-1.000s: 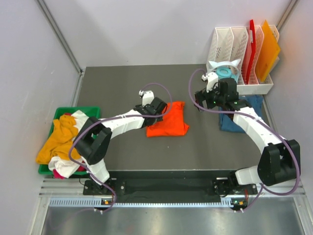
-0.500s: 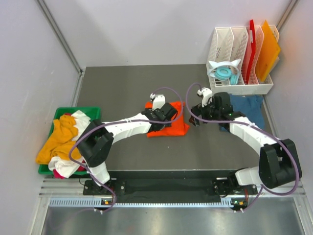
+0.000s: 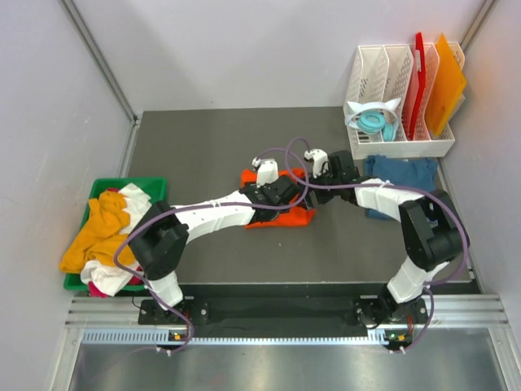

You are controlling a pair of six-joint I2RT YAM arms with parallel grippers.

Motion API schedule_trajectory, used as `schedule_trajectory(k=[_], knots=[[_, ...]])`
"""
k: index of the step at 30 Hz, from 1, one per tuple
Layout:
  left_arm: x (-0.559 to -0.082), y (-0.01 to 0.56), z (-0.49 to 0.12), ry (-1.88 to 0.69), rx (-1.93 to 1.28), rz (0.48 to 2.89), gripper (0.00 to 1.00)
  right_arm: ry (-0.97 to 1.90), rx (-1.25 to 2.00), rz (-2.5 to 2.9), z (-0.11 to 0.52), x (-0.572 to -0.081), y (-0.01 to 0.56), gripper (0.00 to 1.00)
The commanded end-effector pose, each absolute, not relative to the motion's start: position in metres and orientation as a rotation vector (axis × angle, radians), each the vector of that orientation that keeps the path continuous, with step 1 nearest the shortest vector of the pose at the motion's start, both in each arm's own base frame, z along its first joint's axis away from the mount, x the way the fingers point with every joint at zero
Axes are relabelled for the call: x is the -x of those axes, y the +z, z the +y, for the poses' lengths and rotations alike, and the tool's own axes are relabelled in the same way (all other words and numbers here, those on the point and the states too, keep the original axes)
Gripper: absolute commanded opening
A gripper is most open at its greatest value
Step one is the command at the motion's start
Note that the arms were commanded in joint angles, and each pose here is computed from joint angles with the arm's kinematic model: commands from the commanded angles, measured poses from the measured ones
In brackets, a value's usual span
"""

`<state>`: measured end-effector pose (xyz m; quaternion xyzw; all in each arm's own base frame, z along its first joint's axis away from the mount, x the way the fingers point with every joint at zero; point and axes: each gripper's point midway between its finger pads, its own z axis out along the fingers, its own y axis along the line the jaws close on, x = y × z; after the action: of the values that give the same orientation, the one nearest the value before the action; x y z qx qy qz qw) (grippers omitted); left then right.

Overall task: Fold and stack the t-shirts
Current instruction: Put the neatly folded tshirt into the corner of the board with the right arm

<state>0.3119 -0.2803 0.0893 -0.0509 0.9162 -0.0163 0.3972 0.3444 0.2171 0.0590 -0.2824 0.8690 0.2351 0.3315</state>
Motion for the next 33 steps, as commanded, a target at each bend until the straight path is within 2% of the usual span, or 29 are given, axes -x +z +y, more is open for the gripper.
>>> schedule_trajectory(k=[1, 13, 23, 33], knots=[[-0.311, 0.106, -0.254, -0.024, 0.225, 2.271, 0.77, 0.634, 0.697, 2.184, 0.235, -0.376, 0.079, 0.92], [-0.293, 0.097, -0.218, 0.018, 0.314, 2.275, 0.76, 0.703, 0.595, 2.260, 0.257, -0.389, 0.049, 0.90], [-0.282, 0.099, -0.201, 0.038, 0.367, 2.264, 0.76, 0.757, 0.563, 2.376, 0.264, -0.366, 0.011, 0.89], [-0.277, 0.094, -0.195, 0.046, 0.392, 2.269, 0.75, 0.702, 0.509, 2.478, 0.243, -0.336, -0.010, 0.89]])
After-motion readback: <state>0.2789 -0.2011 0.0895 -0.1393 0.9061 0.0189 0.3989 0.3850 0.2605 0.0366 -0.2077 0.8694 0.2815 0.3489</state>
